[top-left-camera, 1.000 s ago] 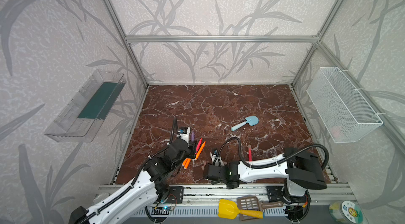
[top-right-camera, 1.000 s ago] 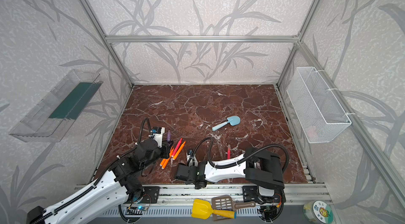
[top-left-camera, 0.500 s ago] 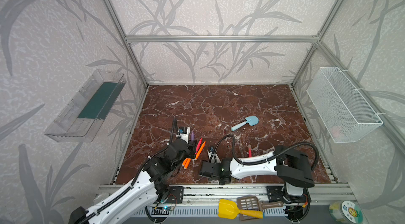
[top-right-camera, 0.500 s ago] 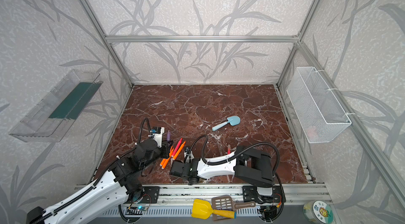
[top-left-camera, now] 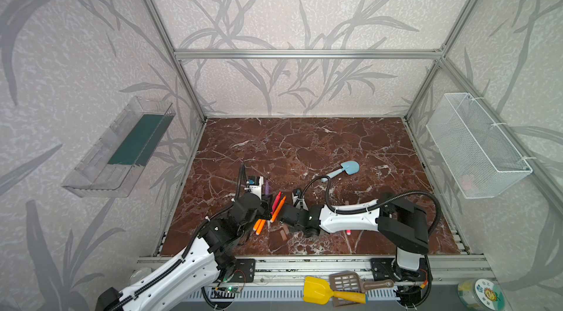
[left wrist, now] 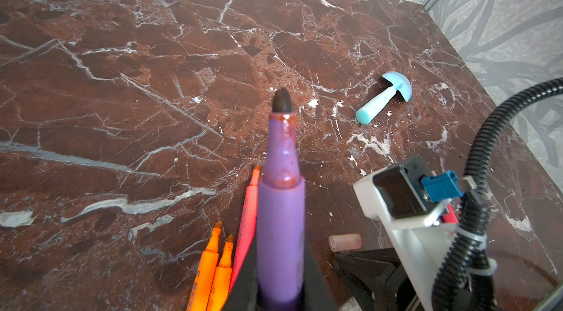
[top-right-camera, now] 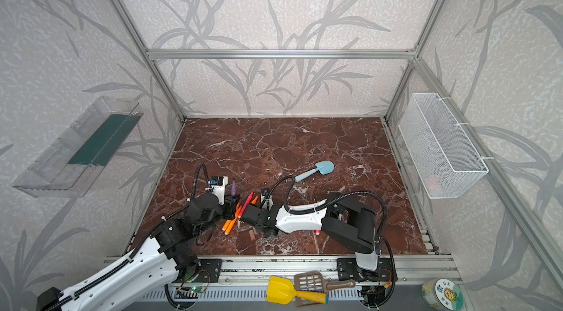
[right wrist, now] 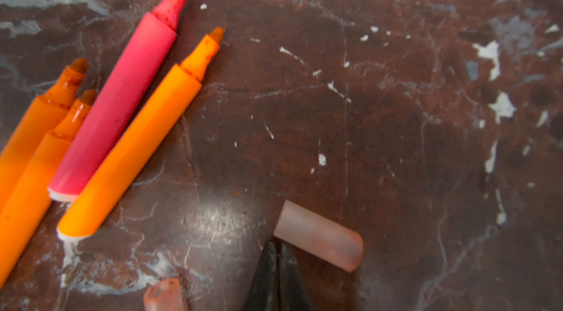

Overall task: Insert the pens into the pen caps
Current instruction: 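Grasp a pale pink cap upright with the right gripper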

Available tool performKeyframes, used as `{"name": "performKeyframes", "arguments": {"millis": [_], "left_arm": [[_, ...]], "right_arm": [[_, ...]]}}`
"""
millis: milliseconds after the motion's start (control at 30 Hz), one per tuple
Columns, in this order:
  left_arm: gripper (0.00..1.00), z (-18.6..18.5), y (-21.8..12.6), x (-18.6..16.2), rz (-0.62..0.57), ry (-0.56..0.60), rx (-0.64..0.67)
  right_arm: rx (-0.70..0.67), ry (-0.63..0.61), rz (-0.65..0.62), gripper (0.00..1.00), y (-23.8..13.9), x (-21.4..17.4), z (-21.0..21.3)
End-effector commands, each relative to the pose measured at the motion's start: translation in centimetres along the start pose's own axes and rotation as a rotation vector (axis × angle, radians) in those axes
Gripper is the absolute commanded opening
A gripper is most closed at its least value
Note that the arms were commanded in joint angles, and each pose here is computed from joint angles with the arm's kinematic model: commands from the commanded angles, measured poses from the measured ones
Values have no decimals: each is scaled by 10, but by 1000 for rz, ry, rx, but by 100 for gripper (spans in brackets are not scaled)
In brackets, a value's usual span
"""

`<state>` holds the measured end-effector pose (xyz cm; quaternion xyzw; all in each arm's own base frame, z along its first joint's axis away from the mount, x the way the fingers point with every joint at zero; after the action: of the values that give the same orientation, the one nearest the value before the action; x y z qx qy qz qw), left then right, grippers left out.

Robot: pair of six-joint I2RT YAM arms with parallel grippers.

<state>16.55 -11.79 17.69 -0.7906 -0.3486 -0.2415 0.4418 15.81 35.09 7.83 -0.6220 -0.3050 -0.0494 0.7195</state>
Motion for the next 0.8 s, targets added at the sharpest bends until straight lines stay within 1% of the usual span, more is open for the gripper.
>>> {"name": "performKeyframes", "arguments": {"millis": [0,200,300,400,500,600,667,700,767], "left_arm": [[0,6,-2,2,-16,-10,40],[0,5,-2,3,-20,-9,40],[0,5,-2,4,-23,-9,42],[0,5,-2,5,-24,-8,46],[0,5,-1,5,-23,-6,44],[0,5,-1,5,-21,-7,43],[0,4,-1,4,-19,-6,40],[0,5,-1,4,-19,-6,42],[0,4,-1,4,-19,-6,38]], "right_arm": [[-42,-10,21,8,15,2,-9],[-52,2,3,9,16,19,-15],[-50,-11,-21,11,7,29,-14],[-47,-34,-55,15,-11,42,-13],[-66,-67,-110,22,-33,56,-17],[-108,-117,-188,39,-47,68,-23],[-117,-154,-206,51,-48,76,-29],[-105,-192,-209,56,-46,79,-29],[-100,-246,-190,58,-38,86,-33]]}}
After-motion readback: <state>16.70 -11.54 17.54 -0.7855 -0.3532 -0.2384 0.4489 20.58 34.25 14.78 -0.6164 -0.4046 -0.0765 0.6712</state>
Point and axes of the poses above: each gripper's point midway between its finger pads, its own y axis out along the fingers, its own z axis along the line the jaws close on, x = y × z, the point moved 7 cm from there along -y, back along the fingers, and after that the axes turned 13 degrees about -y, right-handed, at the moved point
